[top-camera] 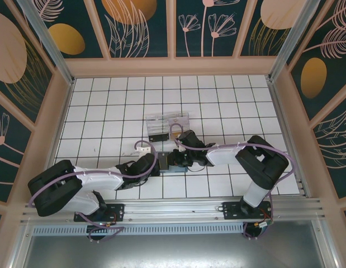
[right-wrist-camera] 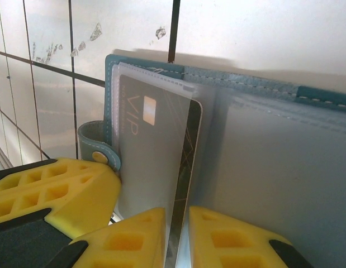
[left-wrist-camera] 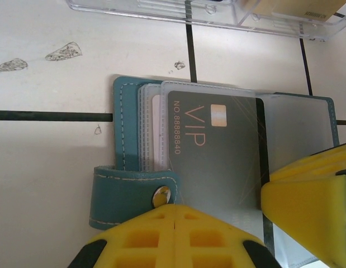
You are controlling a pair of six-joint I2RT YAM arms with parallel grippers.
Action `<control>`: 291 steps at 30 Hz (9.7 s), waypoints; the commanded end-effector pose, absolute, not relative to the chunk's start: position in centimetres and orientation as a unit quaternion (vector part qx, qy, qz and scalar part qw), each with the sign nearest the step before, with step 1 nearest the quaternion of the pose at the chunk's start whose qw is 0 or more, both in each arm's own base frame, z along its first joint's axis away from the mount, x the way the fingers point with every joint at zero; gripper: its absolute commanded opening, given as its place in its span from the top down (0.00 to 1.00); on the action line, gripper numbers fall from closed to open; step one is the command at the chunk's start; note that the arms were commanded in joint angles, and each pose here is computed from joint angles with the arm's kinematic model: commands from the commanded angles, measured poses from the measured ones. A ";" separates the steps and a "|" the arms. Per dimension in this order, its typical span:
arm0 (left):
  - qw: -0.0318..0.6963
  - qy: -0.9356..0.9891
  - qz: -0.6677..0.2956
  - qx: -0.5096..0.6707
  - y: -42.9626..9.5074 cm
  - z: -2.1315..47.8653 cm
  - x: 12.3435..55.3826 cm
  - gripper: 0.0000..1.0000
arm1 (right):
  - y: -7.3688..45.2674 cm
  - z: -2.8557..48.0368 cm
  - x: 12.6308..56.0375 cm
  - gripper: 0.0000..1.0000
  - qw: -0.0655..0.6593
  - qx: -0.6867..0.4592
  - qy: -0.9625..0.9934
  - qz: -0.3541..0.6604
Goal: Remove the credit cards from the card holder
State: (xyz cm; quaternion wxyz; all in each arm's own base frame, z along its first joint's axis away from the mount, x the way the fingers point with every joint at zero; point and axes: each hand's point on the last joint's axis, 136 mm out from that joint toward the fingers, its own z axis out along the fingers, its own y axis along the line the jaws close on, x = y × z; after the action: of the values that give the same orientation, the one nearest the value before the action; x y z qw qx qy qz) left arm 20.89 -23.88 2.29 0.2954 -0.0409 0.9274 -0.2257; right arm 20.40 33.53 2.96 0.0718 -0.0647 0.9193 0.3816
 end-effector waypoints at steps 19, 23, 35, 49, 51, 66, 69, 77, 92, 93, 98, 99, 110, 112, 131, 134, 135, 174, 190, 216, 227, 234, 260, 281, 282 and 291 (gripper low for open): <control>0.274 0.939 -0.199 -0.056 -22.5 0.9 20.2 1.00 | 32.9 3.1 21.0 0.81 0.071 -0.045 0.910 0.406; 0.276 0.938 -0.201 -0.055 -22.7 1.1 20.4 1.00 | 32.9 3.1 21.0 0.80 0.068 -0.045 0.908 0.410; 0.276 0.939 -0.199 -0.054 -22.8 1.0 20.4 1.00 | 32.5 2.9 20.8 1.00 0.066 -0.040 0.907 0.413; 0.277 0.939 -0.196 -0.056 -22.4 1.0 20.3 1.00 | 31.5 3.2 21.0 1.00 0.076 -0.033 0.908 0.411; 0.277 0.939 -0.196 -0.057 -22.4 0.9 20.3 1.00 | 31.3 3.1 21.0 1.00 0.077 -0.031 0.908 0.411; 0.275 0.939 -0.201 -0.053 -22.7 0.9 20.3 1.00 | 33.5 4.0 21.1 0.83 0.079 -0.060 0.900 0.425; 0.275 0.938 -0.203 -0.053 -22.8 1.0 20.3 1.00 | 33.7 3.8 21.0 0.83 0.074 -0.061 0.899 0.428; 0.275 0.938 -0.203 -0.053 -22.8 1.0 20.3 1.00 | 33.1 3.2 21.1 0.81 0.075 -0.055 0.907 0.411; 0.274 0.938 -0.205 -0.052 -22.8 1.0 20.3 1.00 | 34.0 3.3 21.0 0.85 0.066 -0.065 0.902 0.422; 0.274 0.938 -0.205 -0.052 -22.8 1.0 20.3 1.00 | 34.0 3.3 21.0 0.86 0.067 -0.066 0.902 0.422; 0.275 0.939 -0.202 -0.051 -22.8 1.1 20.3 1.00 | 33.7 3.2 21.0 1.00 0.068 -0.062 0.903 0.419; 0.275 0.939 -0.202 -0.051 -22.8 1.1 20.3 1.00 | 33.6 3.2 21.0 1.00 0.069 -0.060 0.904 0.418; 0.291 0.933 -0.204 -0.059 -22.4 2.4 20.6 0.70 | 31.9 2.9 21.1 1.00 0.071 -0.045 0.906 0.414; 0.289 0.934 -0.203 -0.057 -22.4 2.1 20.6 0.72 | 31.7 3.0 21.2 1.00 0.072 -0.044 0.907 0.413; 0.286 0.934 -0.204 -0.058 -22.4 1.9 20.5 0.84 | 28.6 2.8 21.0 1.00 0.082 -0.017 0.911 0.405; 0.287 0.934 -0.204 -0.059 -22.4 1.9 20.5 0.85 | 27.9 3.1 21.1 1.00 0.091 -0.012 0.910 0.403; 0.287 0.934 -0.204 -0.059 -22.4 1.9 20.5 0.85 | 27.7 3.3 21.2 1.00 0.095 -0.011 0.911 0.402; 0.462 0.813 -0.317 -0.158 -13.3 12.7 19.2 0.01 | 33.2 15.1 26.7 1.00 0.338 -0.480 0.809 0.000; 0.470 0.804 -0.328 -0.157 -12.1 12.1 18.4 0.01 | 36.3 12.2 25.8 1.00 0.359 -0.672 0.611 -0.215; 0.474 0.805 -0.318 -0.162 -11.7 11.7 18.5 0.01 | 38.1 9.3 28.3 1.00 0.353 -0.664 0.630 -0.195; 0.475 0.804 -0.318 -0.162 -11.6 11.7 18.5 0.01 | 38.3 7.8 28.2 1.00 0.340 -0.666 0.635 -0.192; 0.475 0.804 -0.318 -0.162 -11.5 11.7 18.5 0.01 | 38.0 7.3 28.8 0.87 0.337 -0.657 0.647 -0.191; 0.478 0.800 -0.323 -0.165 -11.4 11.8 18.4 0.01 | 35.5 11.3 33.9 0.65 0.409 -0.531 0.720 -0.179; 0.399 0.835 -0.356 -0.132 -18.0 10.9 19.4 0.16 | 26.5 15.1 27.4 0.68 0.362 -0.179 0.882 0.244; 0.393 0.839 -0.355 -0.128 -18.6 11.0 19.6 0.17 | 26.4 14.7 26.9 0.69 0.358 -0.174 0.882 0.254; 0.324 0.879 -0.337 -0.093 -23.1 8.7 20.1 0.35 | 25.8 9.4 23.5 0.70 0.295 -0.138 0.894 0.307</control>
State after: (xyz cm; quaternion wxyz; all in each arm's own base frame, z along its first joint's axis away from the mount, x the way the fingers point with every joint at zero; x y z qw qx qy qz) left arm 19.77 -21.05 7.26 0.3328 -0.1001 0.8880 -0.3010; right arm 23.93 24.42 8.61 0.2980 -0.1582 0.9078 0.2493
